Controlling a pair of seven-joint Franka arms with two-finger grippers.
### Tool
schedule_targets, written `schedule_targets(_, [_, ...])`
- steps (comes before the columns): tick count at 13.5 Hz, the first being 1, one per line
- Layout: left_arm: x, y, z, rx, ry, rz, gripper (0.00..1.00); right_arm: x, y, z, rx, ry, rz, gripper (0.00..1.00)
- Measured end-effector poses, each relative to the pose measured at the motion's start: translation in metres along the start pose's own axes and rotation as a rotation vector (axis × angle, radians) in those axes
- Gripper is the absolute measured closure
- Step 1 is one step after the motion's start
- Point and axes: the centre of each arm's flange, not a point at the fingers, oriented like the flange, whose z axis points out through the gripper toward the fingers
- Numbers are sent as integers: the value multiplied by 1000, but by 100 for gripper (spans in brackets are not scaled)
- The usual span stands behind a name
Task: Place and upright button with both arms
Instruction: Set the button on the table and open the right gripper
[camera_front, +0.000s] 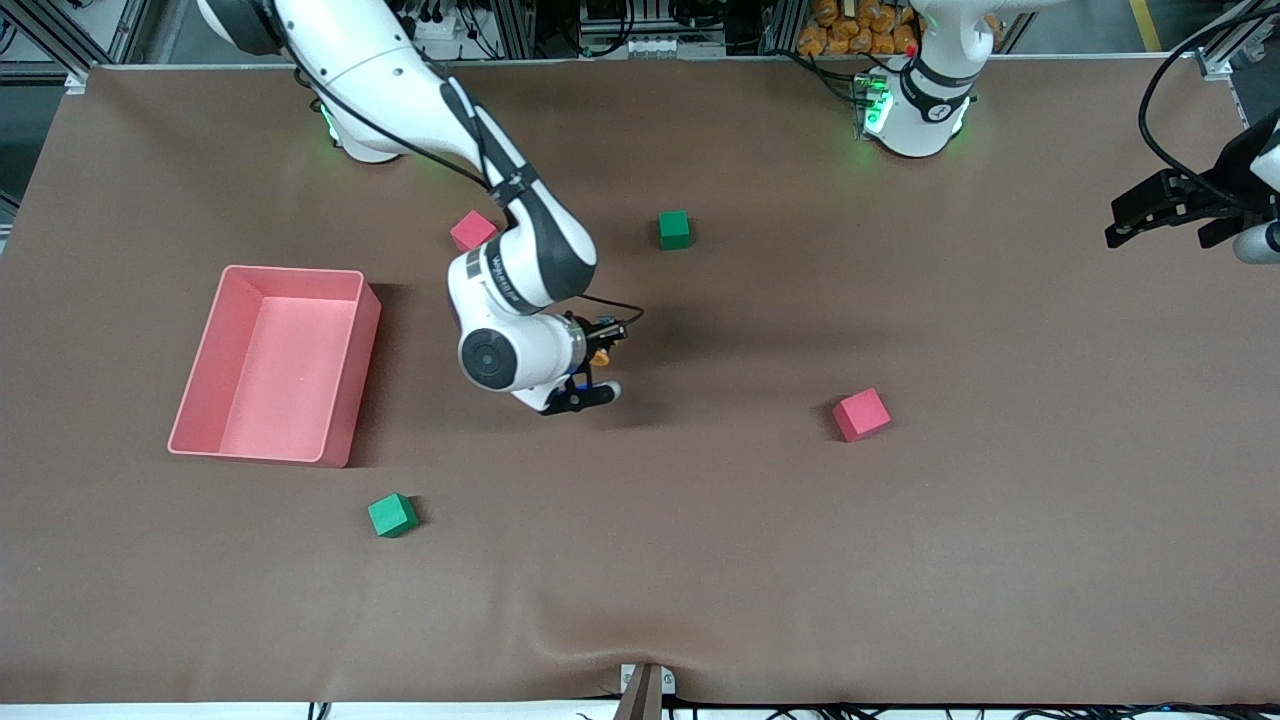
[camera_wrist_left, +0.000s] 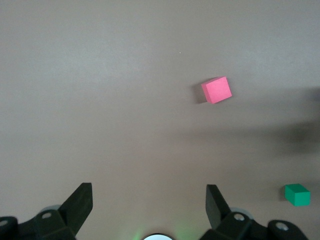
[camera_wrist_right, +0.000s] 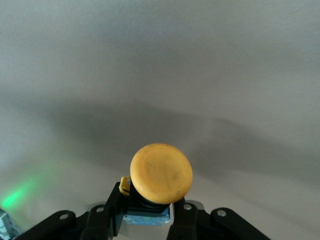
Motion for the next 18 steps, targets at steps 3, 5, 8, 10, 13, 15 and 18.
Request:
schedule_targets(3, [0, 0, 0, 0, 0, 0, 0, 2, -6, 15, -122, 5, -64, 58])
schedule_targets(5, [0, 0, 0, 0, 1, 0, 0, 4, -3, 28, -149, -7, -70, 58])
schedule_targets(8, [0, 0, 0, 0, 0, 0, 0, 8, 3, 46, -161, -24, -8, 58])
schedule_targets(10, [0, 0, 0, 0, 1, 0, 0, 6, -1, 51, -166, -23, 52, 58])
schedule_targets(13, [1, 0, 0, 0, 5, 0, 0, 4, -8, 55, -170, -16, 64, 58])
schedule_targets(15, [2, 0, 2, 0, 2, 0, 0, 9, -8, 54, -163, 18, 64, 44])
schedule_targets(18, [11, 1, 14, -2, -11, 2, 0, 16, -8, 49, -151, 76, 62, 11])
